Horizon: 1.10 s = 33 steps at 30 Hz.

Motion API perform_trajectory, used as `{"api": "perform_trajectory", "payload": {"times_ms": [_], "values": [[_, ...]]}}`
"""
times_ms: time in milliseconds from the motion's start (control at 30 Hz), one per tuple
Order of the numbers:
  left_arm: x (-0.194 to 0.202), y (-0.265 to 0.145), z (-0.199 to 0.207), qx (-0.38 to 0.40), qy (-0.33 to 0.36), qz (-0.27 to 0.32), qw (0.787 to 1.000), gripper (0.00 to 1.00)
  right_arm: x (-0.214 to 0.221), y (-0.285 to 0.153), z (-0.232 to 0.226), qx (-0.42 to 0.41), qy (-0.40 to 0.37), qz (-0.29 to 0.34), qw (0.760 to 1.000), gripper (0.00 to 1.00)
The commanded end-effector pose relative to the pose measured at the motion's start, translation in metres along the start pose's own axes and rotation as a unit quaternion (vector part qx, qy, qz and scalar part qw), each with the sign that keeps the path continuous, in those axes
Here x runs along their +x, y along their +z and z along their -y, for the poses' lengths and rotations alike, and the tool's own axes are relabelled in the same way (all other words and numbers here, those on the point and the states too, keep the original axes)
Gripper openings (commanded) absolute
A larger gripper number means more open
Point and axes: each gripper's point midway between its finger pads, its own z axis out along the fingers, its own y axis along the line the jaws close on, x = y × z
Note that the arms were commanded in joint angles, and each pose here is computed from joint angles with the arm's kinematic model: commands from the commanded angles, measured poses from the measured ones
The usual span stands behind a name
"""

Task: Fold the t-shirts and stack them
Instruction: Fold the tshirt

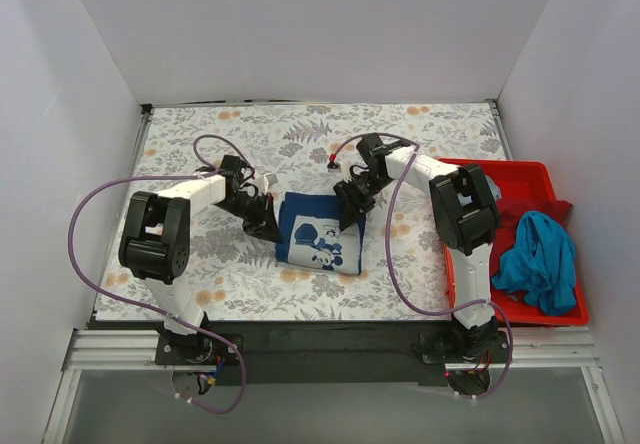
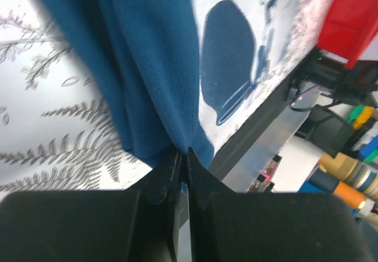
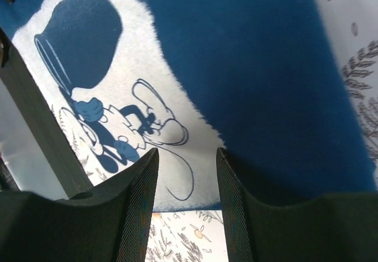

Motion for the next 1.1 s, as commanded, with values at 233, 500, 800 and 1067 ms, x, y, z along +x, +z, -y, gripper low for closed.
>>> {"api": "perform_trajectory", "payload": {"times_ms": [233,500,800,1067], "values": [[0.025,0.015,-0.066,-0.118,-0.05,-0.028,0.991,0.0,-0.002,0.009,0.027,0.046,-0.003,0.003,0.999,0.5],[0.009,0.003,-0.029,-0.04,0.009,0.02,0.999,0.2,-0.029,-0.018,-0.001,0.03,-0.049,0.048,0.997,0.56],[0.013,-0.06,0.098,0.133,0.205,0.139,0.96,0.82,-0.028,-0.068,-0.103,-0.084,-0.08,0.119,0.986,0.88],[0.034,-0.004,0.094,0.18,0.13,0.062,0.973,0.84,0.035,-0.018,-0.143,-0.227,0.034,0.061,0.971,0.98]]}}
